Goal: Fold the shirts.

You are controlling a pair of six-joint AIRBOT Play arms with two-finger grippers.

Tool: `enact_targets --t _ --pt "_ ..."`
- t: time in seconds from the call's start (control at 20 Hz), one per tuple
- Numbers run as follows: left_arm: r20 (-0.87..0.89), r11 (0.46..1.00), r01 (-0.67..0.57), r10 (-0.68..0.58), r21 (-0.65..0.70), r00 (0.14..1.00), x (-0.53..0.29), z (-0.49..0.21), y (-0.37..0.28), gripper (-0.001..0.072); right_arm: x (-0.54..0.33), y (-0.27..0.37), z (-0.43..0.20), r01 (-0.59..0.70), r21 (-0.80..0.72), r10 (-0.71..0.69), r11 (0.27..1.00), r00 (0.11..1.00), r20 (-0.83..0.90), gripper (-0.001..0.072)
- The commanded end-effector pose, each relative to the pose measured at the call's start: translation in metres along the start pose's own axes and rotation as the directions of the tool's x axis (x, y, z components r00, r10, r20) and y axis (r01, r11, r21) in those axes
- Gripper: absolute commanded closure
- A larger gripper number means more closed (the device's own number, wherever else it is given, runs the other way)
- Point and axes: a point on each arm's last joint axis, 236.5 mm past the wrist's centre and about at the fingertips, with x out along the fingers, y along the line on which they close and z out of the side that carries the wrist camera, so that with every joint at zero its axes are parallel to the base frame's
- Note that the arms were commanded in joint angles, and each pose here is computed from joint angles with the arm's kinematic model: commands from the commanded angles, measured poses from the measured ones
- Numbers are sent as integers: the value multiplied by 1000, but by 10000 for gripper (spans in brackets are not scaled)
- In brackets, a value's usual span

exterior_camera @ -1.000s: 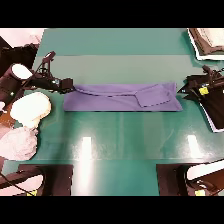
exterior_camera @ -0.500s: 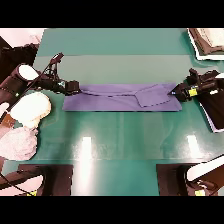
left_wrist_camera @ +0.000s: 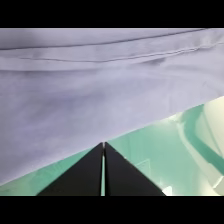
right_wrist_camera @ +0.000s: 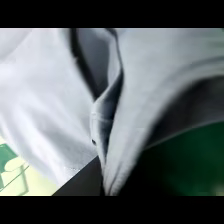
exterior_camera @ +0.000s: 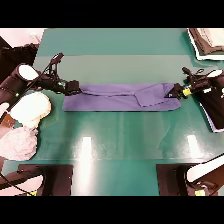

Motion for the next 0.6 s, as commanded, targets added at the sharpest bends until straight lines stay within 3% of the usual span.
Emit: enact_targets --t 0.0,0.2,0.55 --pt "55 998 52 -49 -44 997 1 14 -11 685 -19 23 6 4 -55 -1 998 999 50 695" --pt "25 996 89 -89 -16 996 25 11 -30 685 -50 76 18 -57 -117 75 991 985 152 695" --pt "-107 977 168 -155 132 982 129 -1 -106 685 -76 209 28 -41 -359 102 933 983 152 696"
